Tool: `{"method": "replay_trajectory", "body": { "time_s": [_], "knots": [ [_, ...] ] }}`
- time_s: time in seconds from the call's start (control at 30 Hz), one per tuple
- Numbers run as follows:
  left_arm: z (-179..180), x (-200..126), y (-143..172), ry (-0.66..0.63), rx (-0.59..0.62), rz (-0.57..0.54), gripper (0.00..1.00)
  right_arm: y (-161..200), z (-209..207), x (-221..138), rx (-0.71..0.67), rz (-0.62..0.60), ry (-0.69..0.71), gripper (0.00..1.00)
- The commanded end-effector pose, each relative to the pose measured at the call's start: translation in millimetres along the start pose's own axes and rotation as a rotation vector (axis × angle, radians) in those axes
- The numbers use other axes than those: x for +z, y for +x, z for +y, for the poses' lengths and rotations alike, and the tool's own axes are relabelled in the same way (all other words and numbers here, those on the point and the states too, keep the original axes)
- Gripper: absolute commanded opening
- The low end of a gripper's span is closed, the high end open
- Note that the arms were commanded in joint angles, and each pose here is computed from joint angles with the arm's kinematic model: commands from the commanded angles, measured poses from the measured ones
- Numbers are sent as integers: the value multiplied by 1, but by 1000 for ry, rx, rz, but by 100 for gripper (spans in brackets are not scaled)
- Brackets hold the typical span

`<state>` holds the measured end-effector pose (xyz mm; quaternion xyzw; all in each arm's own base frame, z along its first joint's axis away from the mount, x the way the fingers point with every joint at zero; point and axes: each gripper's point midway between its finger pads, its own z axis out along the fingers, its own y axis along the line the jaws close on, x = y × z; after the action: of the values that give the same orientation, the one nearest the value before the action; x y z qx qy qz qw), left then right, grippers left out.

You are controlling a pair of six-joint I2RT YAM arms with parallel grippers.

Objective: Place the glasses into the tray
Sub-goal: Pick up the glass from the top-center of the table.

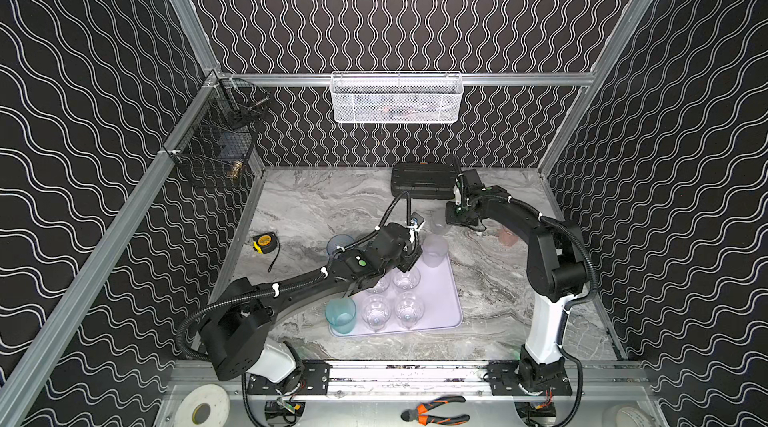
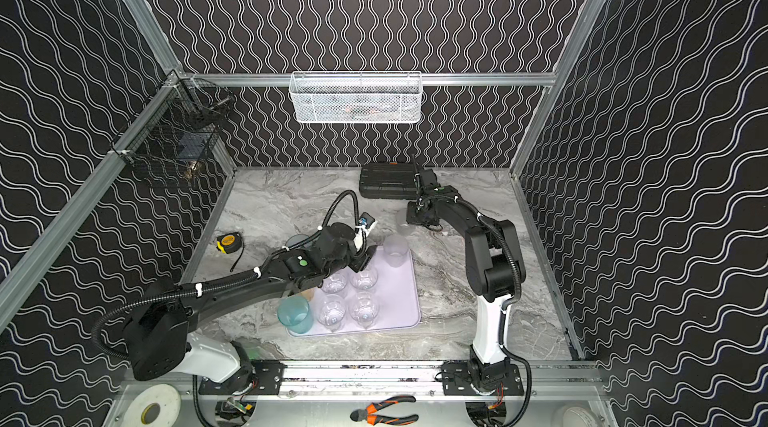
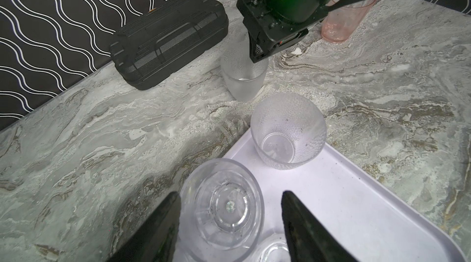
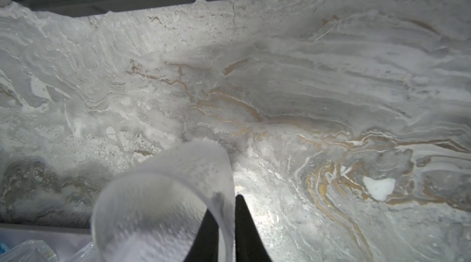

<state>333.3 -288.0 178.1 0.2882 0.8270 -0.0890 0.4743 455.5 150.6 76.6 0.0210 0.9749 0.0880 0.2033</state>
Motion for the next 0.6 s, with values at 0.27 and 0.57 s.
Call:
{"method": "replay_trajectory", "body": {
  "time_s": [0.27,0.57],
  "knots": [
    [8,-8,-15,-34,-5,-48,67,-23,-1,-60,-31,-116,37,2],
    [26,-29,-27,-116,39,-91,68,19,-37,-127,-117,-117,185,2]
  ]
}}
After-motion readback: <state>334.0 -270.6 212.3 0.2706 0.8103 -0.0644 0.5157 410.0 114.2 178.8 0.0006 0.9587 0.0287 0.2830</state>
